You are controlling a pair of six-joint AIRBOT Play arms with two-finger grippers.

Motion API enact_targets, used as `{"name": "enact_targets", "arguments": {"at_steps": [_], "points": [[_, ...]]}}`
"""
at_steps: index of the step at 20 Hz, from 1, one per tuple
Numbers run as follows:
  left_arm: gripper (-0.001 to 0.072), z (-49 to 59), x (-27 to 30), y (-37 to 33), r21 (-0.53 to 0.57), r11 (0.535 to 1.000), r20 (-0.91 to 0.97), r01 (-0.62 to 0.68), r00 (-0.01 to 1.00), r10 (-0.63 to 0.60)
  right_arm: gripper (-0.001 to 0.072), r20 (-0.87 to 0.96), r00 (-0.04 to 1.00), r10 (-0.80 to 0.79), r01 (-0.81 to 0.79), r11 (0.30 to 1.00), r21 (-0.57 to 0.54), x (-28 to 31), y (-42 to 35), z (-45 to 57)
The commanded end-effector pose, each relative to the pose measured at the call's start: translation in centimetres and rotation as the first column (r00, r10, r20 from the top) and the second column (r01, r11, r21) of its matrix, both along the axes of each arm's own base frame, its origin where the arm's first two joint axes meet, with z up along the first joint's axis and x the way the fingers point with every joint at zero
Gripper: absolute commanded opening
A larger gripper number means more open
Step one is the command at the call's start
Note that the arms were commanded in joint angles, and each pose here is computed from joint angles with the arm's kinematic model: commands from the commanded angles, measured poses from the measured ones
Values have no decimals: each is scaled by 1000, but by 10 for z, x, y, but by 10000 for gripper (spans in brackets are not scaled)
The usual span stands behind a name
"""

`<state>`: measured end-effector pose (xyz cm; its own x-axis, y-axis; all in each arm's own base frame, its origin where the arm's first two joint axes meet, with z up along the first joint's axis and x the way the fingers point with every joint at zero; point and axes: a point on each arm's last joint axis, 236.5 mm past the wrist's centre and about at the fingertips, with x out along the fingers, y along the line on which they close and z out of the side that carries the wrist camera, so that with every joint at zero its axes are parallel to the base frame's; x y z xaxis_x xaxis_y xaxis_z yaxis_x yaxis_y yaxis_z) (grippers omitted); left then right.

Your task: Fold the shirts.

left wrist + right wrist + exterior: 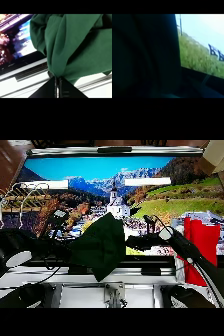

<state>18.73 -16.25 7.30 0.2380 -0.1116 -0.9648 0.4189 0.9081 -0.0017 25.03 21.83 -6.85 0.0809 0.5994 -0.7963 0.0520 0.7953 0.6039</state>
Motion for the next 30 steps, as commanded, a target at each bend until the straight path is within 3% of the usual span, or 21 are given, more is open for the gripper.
{"name": "enact_targets", "arguments": {"at_steps": [1,7,9,10,12,15,17,19,22,24,27,30], "points": [[32,-2,-1,3,6,1000,-1,-16,1000,16,538,-29,995,-96,98,992,83,30,19,-22],[32,3,26,-3,-30,998,101,-48,994,51,529,-98,987,-128,138,986,94,33,26,-38],[32,2,29,-3,-30,998,103,-60,993,63,199,-113,987,-116,128,987,102,29,27,-37],[32,2,29,-2,-30,997,102,-66,992,69,72,-113,988,-107,120,987,107,28,28,-36],[32,11,32,-1,-40,997,123,-69,990,73,76,-45,999,-19,25,990,138,29,34,-19],[32,82,53,1,-126,989,282,-77,953,110,76,226,966,124,-158,977,142,58,31,63],[32,171,61,7,-267,962,429,-65,885,179,76,508,858,76,-149,983,105,96,8,169],[32,271,49,21,-443,896,545,-2,793,271,75,786,618,-11,-78,994,76,108,-27,304],[32,372,10,53,-624,774,610,113,689,392,76,980,156,-127,36,992,123,47,-75,482],[32,392,-8,67,-659,737,621,152,663,418,76,981,-72,-181,43,982,184,-19,-90,552],[32,375,-16,75,-617,776,622,133,686,377,76,963,-168,-210,22,976,216,-86,-97,577],[31,349,-10,78,-543,836,613,79,717,331,76,988,-37,-148,84,985,151,-92,-101,541]]}}
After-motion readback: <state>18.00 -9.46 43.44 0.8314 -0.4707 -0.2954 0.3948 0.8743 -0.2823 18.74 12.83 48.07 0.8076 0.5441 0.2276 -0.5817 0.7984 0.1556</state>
